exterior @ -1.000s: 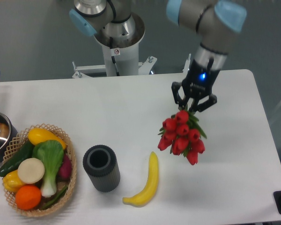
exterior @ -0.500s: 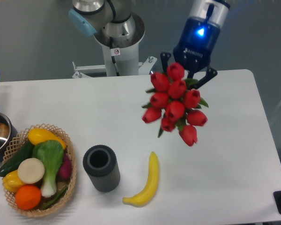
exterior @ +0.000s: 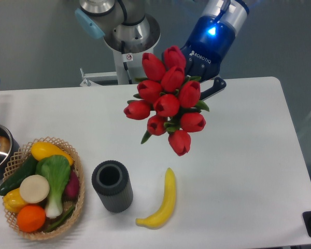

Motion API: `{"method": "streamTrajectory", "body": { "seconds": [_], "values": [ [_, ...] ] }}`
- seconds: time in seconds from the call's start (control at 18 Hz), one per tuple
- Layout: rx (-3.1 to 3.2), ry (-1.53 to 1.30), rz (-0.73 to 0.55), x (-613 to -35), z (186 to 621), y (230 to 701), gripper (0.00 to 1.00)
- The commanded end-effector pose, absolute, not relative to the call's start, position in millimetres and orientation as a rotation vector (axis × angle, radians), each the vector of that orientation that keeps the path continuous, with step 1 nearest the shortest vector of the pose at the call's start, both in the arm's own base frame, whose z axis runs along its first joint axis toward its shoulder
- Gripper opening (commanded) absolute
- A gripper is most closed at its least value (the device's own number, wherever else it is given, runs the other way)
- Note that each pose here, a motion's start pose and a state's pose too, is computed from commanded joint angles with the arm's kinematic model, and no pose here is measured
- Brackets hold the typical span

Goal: Pick up the flowers from the table
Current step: 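Lift the grasped tulip bunch up off the table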

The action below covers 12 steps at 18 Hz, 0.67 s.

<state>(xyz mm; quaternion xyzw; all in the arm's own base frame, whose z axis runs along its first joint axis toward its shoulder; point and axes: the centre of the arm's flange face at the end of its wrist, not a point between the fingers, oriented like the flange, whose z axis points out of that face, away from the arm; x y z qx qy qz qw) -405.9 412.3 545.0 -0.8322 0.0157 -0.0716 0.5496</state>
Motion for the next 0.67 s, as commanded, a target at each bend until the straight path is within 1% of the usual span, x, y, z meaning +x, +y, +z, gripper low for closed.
{"method": "streamTrajectory", "body": {
  "seconds": [0.67],
  "values": [
    [-1.967, 0.028, -0.173, -406.1, 548.9, 412.5, 0.25]
  ]
}}
